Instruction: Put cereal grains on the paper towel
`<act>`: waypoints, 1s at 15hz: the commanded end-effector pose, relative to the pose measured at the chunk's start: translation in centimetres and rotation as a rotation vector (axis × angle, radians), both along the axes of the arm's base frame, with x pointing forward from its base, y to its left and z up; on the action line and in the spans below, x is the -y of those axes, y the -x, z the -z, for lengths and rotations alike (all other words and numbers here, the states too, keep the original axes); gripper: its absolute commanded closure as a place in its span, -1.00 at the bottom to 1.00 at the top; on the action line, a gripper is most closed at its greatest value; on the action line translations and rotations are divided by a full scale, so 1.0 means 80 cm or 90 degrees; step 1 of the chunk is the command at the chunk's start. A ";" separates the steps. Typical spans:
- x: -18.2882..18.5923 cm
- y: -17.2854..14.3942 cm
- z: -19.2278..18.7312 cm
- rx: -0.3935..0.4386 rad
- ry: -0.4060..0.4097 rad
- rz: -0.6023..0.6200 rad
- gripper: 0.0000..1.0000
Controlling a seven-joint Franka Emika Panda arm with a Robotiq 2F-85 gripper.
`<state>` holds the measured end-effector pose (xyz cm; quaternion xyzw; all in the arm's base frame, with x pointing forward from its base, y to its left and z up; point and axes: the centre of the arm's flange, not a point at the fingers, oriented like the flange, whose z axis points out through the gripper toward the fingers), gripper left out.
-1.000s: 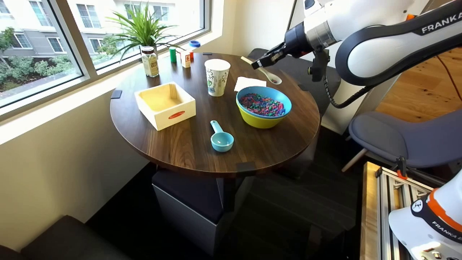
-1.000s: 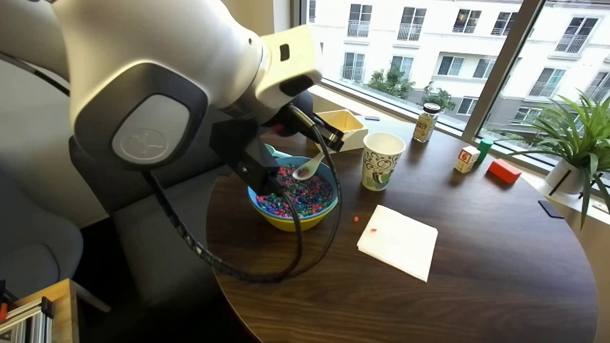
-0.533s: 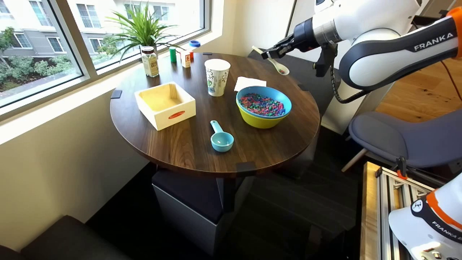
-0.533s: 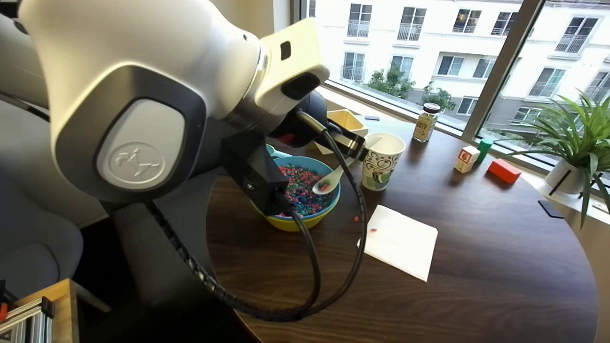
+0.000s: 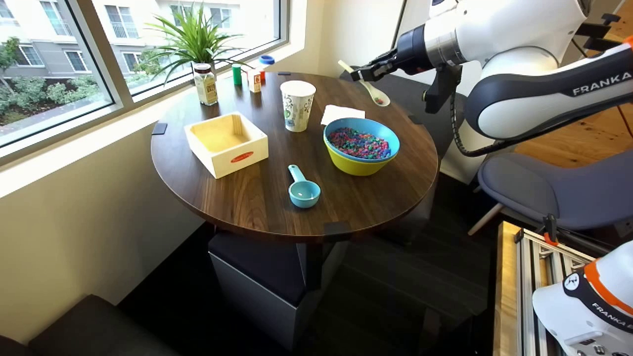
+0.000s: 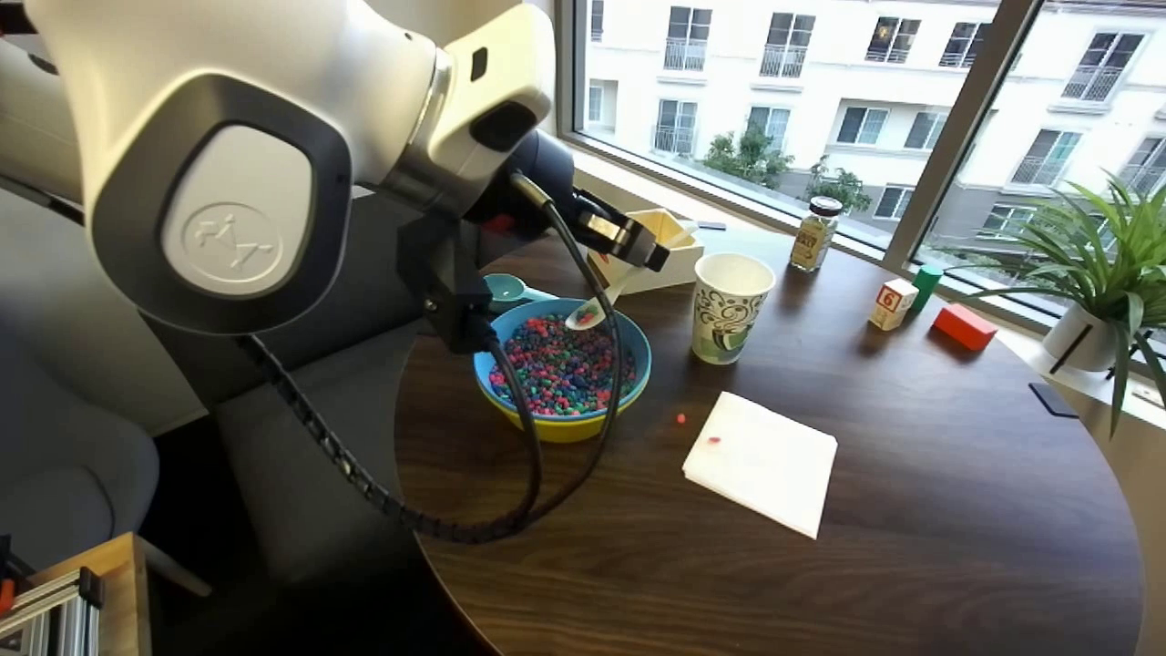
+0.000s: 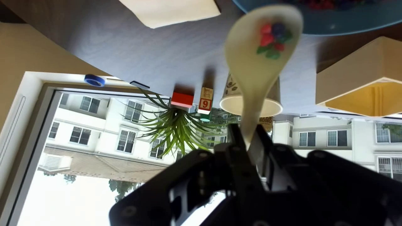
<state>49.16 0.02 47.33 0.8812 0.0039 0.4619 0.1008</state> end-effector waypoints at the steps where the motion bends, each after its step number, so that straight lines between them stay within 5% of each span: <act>1: -0.036 -0.017 0.028 0.051 0.007 0.014 0.93; 15: -0.059 0.000 0.072 0.166 0.174 -0.047 0.93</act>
